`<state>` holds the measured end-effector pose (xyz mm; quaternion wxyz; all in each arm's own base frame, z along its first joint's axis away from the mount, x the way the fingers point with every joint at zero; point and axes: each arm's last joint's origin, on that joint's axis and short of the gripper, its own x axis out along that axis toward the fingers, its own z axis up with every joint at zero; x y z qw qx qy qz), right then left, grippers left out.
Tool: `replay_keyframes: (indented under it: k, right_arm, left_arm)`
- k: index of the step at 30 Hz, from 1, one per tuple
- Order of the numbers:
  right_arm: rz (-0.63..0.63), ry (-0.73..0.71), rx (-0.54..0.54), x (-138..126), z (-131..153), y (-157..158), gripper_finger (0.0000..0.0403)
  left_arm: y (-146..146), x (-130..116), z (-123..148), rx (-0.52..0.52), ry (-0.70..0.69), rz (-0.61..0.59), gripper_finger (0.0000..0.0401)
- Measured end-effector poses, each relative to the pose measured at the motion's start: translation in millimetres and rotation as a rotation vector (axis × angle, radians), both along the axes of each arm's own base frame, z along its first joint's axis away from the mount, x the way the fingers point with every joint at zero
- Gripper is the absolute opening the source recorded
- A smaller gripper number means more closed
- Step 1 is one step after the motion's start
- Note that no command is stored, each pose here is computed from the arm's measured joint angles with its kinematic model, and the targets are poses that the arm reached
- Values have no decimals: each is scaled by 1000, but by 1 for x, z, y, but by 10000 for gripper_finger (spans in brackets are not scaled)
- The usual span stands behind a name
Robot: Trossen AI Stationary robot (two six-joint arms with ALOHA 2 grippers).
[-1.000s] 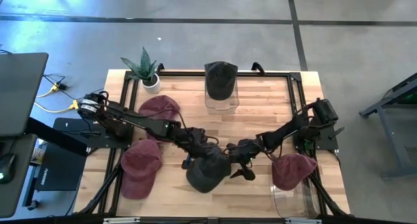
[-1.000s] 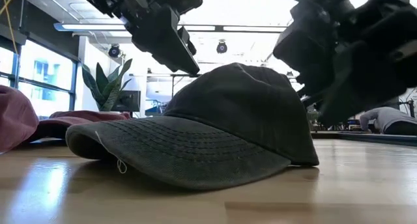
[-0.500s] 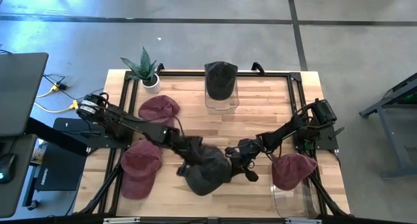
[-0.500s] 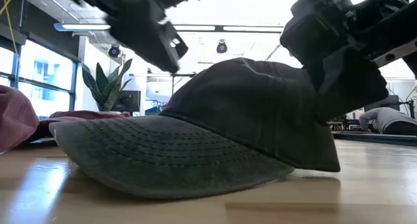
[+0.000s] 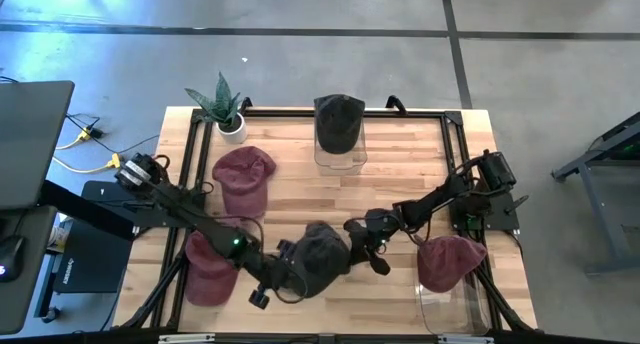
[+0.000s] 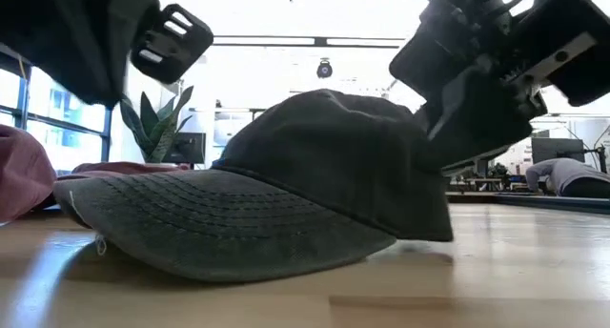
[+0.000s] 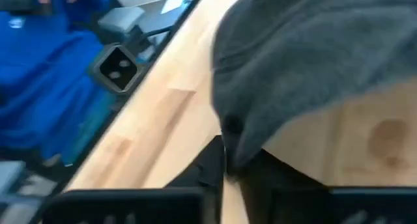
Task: Pick & Place hat
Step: Put the black cap into the top transparent bin
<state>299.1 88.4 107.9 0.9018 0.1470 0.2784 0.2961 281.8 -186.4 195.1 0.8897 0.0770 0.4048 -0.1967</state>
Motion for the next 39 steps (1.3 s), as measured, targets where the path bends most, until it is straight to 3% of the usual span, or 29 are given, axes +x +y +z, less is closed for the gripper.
replay_keyframes:
  k: [6, 10, 14, 19, 25, 27, 33, 39]
  right_arm:
    - [9, 50, 24, -3, -2, 6, 143]
    - [-100, 57, -76, -7, -7, 19, 220]
    - [-97, 3, -214, -11, -18, 32, 244]
    - [-74, -95, -232, -9, -15, 37, 196]
    - [-105, -110, -221, -5, -13, 30, 46]
    - [-98, -103, -216, -5, -12, 27, 13]
    - [-74, -77, -183, -8, 1, 25, 40]
    - [20, 27, -164, -18, 9, 25, 15]
  left_arm:
    - [1, 1, 0, 9, -6, 22, 18]
    - [2, 1, 0, 12, -8, 25, 18]
    - [3, 2, 0, 53, -37, 65, 18]
    - [4, 3, 1, 90, -70, 98, 18]
    - [8, 5, 1, 91, -66, 111, 18]
    - [11, 5, -3, 67, -51, 106, 18]
    - [18, -1, -23, -6, 26, 60, 18]
    - [21, -2, -32, -3, 47, 89, 18]
